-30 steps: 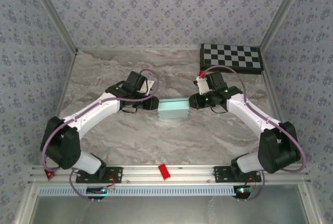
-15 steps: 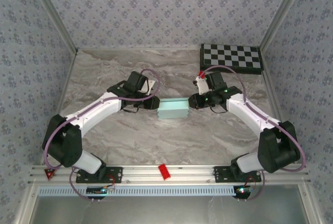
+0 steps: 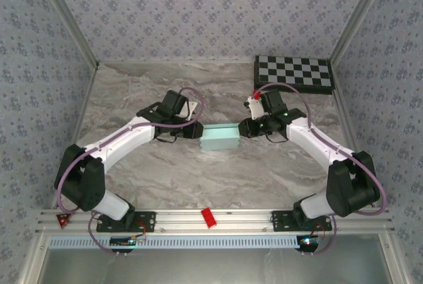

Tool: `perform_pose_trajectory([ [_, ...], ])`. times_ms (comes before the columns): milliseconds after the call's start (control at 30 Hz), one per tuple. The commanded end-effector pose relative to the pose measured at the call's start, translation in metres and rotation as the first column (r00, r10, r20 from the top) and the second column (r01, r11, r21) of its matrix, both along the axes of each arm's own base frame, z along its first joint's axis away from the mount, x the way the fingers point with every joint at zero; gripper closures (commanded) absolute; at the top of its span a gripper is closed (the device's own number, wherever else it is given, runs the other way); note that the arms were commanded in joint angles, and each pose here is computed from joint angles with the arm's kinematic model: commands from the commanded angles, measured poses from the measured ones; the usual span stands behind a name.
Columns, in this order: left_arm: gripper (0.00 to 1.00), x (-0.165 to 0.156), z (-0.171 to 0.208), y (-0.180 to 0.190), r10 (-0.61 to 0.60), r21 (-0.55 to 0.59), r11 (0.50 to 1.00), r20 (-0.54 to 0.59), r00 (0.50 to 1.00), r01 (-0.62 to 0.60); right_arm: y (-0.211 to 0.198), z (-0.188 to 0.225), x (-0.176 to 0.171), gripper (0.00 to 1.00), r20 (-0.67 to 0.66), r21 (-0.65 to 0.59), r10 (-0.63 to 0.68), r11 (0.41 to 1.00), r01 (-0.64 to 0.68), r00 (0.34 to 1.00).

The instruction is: Fold the paper box

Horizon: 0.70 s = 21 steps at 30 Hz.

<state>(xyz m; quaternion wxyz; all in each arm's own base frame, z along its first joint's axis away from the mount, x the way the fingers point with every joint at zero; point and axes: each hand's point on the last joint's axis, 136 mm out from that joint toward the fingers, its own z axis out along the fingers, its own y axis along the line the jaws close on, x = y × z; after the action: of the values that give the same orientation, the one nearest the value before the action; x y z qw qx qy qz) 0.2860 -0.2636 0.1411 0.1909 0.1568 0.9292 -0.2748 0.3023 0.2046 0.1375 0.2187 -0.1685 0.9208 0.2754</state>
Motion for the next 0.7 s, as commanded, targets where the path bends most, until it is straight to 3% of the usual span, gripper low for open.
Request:
perform_pose_trajectory([
  [0, 0.77, -0.0015, -0.001, -0.0071, -0.013, -0.022, 1.0, -0.015, 1.0, 0.013, 0.0116, 0.0128, 0.0024, 0.83, 0.002, 0.046, 0.021, 0.999, -0.021, 1.0],
  [667, 0.78, -0.0011, -0.0064, -0.0074, -0.014, -0.008, 1.0, -0.028, 1.0, 0.014, 0.0177, 0.0087, 0.0015, 0.83, -0.035, 0.047, 0.037, 0.998, -0.036, 0.999],
])
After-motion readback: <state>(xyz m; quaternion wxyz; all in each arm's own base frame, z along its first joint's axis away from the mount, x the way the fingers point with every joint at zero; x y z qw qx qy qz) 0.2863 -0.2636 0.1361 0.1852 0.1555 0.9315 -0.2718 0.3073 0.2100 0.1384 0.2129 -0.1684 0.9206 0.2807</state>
